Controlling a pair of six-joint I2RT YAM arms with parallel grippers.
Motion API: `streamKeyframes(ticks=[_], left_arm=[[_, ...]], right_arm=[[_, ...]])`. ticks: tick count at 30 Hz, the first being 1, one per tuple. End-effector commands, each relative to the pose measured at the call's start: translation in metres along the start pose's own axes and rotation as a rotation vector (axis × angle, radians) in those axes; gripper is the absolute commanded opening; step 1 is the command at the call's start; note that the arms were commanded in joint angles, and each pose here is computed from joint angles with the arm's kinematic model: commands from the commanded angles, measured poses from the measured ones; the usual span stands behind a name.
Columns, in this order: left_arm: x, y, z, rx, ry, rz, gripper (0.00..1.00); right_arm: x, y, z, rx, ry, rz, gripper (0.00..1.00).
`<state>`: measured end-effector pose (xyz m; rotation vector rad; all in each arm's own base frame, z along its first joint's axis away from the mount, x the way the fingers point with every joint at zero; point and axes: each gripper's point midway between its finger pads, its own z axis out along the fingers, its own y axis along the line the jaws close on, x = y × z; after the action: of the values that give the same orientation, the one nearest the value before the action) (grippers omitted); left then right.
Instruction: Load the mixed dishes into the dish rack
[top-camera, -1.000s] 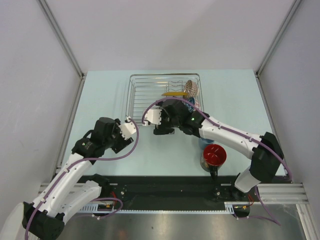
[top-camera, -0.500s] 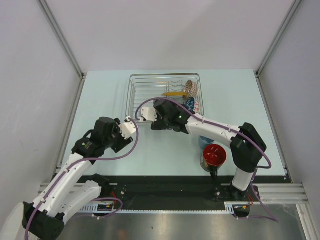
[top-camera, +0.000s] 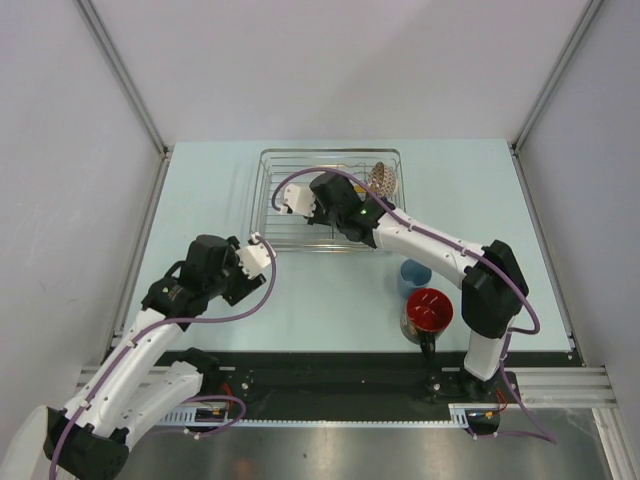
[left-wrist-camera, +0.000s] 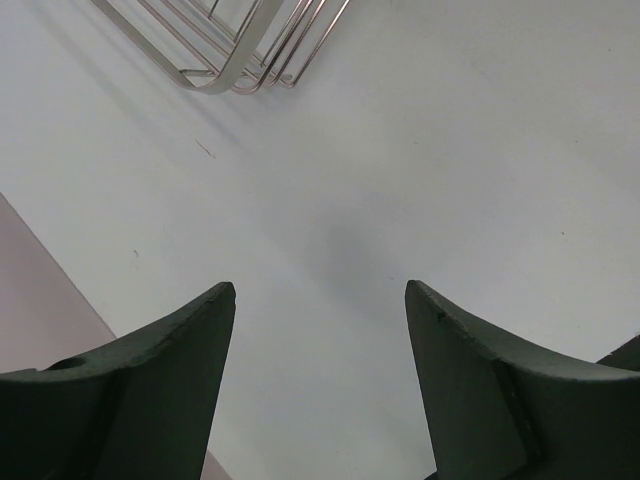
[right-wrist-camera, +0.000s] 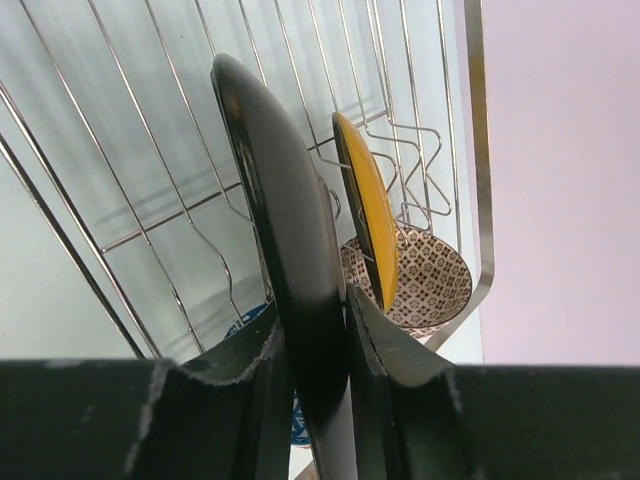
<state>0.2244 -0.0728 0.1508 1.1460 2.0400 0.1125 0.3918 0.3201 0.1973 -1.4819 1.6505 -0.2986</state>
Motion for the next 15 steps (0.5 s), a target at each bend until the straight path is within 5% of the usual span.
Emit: streamKeyframes(ticks=[1, 15], left_arm=[[-0.002, 0.006, -0.002, -0.031, -0.015, 0.000, 0.74], [-0.002, 0.007, -0.001, -0.034, -0.015, 0.000, 0.75]], right_arm=[[-0.018, -0.021, -0.018, 0.061, -0.059, 0.074, 0.00], [-0.051, -0.101, -0.069, 0.362, -0.152, 0.028, 0.00]])
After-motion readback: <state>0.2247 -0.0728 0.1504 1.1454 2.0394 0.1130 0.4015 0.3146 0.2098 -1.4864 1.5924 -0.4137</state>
